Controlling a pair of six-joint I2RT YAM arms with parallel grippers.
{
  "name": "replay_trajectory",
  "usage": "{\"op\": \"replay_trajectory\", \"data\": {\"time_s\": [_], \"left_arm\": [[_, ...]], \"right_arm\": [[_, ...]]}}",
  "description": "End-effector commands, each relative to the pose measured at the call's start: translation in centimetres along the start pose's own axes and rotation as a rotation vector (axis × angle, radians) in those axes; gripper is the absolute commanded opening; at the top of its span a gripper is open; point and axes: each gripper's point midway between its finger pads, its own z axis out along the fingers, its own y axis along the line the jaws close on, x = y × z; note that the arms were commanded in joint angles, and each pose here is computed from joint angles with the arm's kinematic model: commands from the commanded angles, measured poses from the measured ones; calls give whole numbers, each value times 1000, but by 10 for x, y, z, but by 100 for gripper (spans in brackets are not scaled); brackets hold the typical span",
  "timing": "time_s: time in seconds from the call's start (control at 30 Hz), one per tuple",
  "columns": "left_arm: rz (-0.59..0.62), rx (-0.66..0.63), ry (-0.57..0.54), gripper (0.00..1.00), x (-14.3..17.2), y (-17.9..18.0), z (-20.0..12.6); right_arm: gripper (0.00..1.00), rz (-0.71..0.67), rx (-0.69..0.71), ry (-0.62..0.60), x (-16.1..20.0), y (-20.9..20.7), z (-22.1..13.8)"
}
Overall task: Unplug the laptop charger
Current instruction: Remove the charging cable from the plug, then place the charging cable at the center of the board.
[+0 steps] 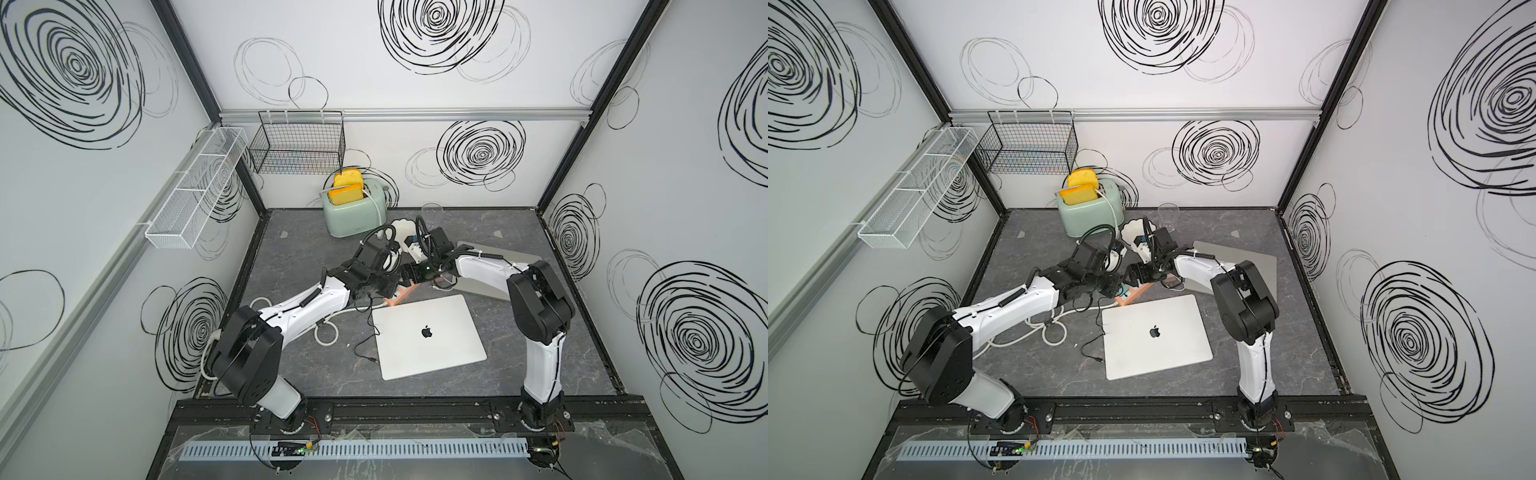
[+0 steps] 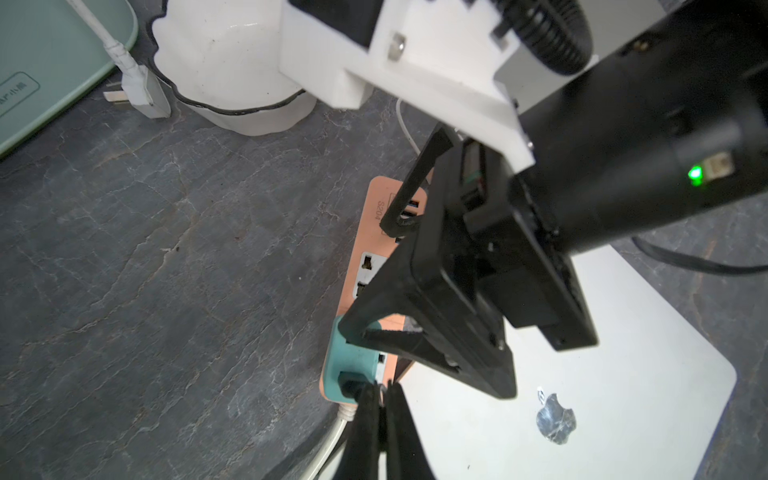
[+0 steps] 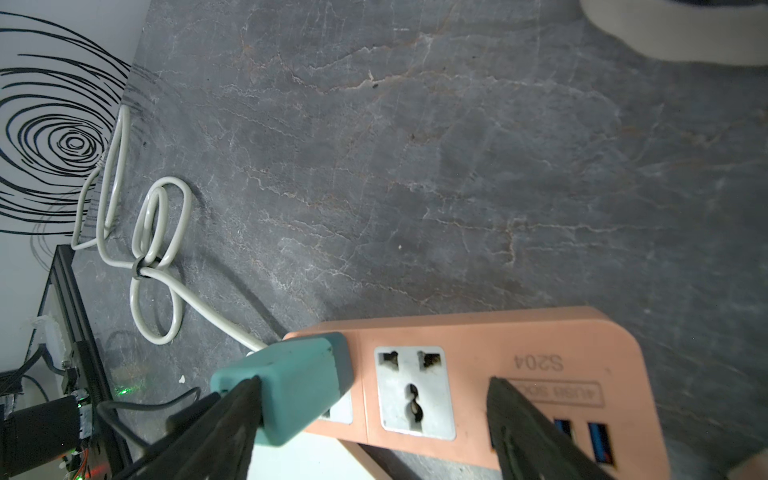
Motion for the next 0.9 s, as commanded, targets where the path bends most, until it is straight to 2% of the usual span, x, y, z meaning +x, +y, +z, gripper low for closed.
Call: {"op": "replay_trajectory", "data": {"time_s": [0.0, 0.23, 0.53, 0.7, 0.87], "left_arm": [[101, 106, -352, 0, -99, -38, -73], [-12, 128, -367, 0, -102, -9, -76], [15, 137, -352, 0, -100, -22, -71], [-121, 86, -320, 0, -89, 22, -59], [-228, -28, -205, 0, -66, 75, -40]], "right_arm": [[87, 94, 299, 360, 115, -80, 23], [87, 92, 304, 371, 118, -81, 23], [87, 93, 318, 394, 129, -87, 23], [87, 87, 308, 370, 116, -80, 20], [87, 60, 272, 300, 81, -60, 9]]}}
